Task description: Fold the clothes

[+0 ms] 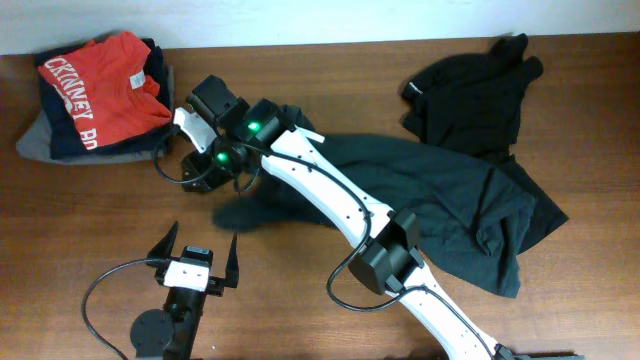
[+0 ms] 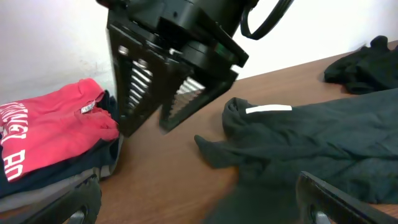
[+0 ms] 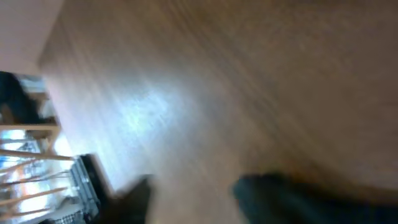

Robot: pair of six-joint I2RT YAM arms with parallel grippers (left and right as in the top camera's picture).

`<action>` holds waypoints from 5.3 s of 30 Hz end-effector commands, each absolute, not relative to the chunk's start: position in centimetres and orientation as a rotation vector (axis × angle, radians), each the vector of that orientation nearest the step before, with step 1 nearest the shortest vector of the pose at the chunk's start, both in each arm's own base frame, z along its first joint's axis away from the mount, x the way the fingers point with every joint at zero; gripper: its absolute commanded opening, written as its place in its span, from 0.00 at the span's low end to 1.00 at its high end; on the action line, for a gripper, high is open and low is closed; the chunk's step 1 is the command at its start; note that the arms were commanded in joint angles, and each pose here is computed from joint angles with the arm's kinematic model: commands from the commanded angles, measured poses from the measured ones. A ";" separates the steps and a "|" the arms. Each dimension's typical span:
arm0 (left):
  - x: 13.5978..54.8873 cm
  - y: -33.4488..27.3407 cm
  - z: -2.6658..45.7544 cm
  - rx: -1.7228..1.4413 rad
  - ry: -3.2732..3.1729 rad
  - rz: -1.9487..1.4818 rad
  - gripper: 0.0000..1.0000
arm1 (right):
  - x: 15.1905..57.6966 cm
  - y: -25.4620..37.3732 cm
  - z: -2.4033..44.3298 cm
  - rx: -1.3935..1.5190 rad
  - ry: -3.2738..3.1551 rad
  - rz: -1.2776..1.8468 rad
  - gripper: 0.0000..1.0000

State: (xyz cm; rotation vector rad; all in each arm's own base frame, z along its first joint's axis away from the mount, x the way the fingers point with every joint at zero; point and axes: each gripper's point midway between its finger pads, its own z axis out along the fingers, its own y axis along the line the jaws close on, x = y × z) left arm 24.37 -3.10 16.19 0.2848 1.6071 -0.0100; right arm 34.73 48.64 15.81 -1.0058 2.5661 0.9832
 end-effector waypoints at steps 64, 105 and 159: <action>24.4 -2.9 16.1 0.291 1.605 0.010 0.99 | 52.7 -6.3 -1.0 0.243 2.949 -0.105 0.04; 24.4 -2.9 16.1 0.291 1.605 0.010 0.99 | 40.6 -32.4 34.2 1.198 1.928 -0.918 0.04; 24.4 -2.9 16.1 0.291 1.605 0.010 0.99 | 45.2 -26.2 26.8 1.001 2.303 -0.178 0.77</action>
